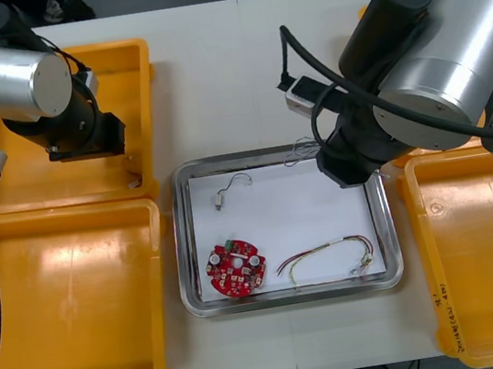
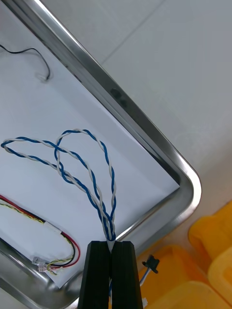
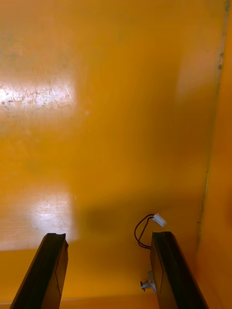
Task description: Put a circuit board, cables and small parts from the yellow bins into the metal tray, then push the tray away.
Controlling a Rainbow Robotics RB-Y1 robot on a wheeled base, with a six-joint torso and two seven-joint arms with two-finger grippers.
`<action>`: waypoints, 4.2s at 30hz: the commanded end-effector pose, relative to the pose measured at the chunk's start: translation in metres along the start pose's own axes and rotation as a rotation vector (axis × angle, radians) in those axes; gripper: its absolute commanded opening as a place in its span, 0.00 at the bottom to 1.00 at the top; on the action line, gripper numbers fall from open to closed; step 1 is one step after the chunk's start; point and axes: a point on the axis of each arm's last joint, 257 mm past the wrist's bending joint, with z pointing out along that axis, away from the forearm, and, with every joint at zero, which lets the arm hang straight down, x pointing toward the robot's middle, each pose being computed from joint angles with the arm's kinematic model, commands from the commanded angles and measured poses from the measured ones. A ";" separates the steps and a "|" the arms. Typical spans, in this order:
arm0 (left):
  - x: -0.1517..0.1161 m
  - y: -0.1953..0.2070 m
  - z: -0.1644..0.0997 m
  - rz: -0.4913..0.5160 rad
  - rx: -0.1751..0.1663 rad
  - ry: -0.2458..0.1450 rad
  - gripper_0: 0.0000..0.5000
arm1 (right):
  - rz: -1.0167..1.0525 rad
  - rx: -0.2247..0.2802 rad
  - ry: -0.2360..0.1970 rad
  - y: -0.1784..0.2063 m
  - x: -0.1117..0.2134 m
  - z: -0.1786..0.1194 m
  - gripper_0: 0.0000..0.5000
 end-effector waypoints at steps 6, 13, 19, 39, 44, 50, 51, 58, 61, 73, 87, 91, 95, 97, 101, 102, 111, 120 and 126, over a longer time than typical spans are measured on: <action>0.003 0.022 0.000 0.042 0.005 -0.018 1.00 | -0.218 -0.025 -0.036 0.015 -0.018 0.019 0.00; 0.007 0.018 0.004 0.032 0.029 -0.016 1.00 | -0.354 -0.012 -0.040 0.014 -0.021 0.036 0.00; 0.009 0.015 0.005 0.028 0.045 -0.011 1.00 | -0.515 -0.007 -0.036 0.018 -0.021 0.045 0.00; 0.014 0.013 0.014 0.043 0.048 0.001 1.00 | -0.636 -0.031 0.014 0.020 -0.003 0.087 0.00; 0.015 0.010 0.018 0.052 0.046 -0.002 1.00 | -0.625 -0.030 0.014 0.020 0.003 0.094 0.00; 0.015 0.010 0.018 0.057 0.044 -0.003 1.00 | -0.627 -0.005 0.030 0.016 0.011 0.100 0.00; 0.015 0.010 0.018 0.057 0.044 -0.003 1.00 | -0.626 -0.007 0.032 0.017 0.012 0.101 0.00; 0.018 0.012 0.021 0.060 0.043 -0.003 1.00 | -0.623 -0.008 0.018 0.019 0.011 0.103 0.00; 0.019 0.011 0.022 0.067 0.039 -0.002 1.00 | -0.622 -0.004 0.014 0.018 0.011 0.104 0.00; 0.021 0.010 0.026 0.074 0.033 -0.004 1.00 | -0.612 0.001 0.007 0.018 0.009 0.104 0.87; 0.020 0.008 0.027 0.068 0.040 -0.007 0.00 | -0.580 0.000 0.016 0.014 0.005 0.083 1.00; 0.018 0.008 0.025 0.052 0.050 -0.012 0.00 | -0.577 0.006 0.039 0.012 0.006 0.063 1.00; 0.016 0.009 0.022 0.035 0.059 -0.017 0.00 | -0.558 -0.010 0.035 0.013 0.004 0.048 1.00; 0.013 0.009 0.020 0.023 0.067 -0.023 0.00 | -0.513 -0.015 0.030 0.012 0.004 0.035 1.00; 0.007 0.013 0.015 0.003 0.079 -0.034 0.00 | -0.407 0.005 0.026 0.008 0.002 0.011 1.00; 0.006 0.013 0.014 0.000 0.080 -0.038 0.00 | -0.389 0.011 0.027 0.007 0.002 0.007 1.00; -0.001 0.031 0.003 -0.022 0.073 -0.050 0.00 | -0.158 0.081 -0.116 -0.015 -0.034 -0.043 1.00; -0.010 0.058 -0.009 -0.026 0.040 -0.075 0.00 | 0.159 0.092 -0.145 -0.061 -0.014 -0.071 1.00; -0.015 0.075 -0.016 -0.026 0.018 -0.091 0.00 | 0.318 0.085 -0.135 -0.084 0.010 -0.080 1.00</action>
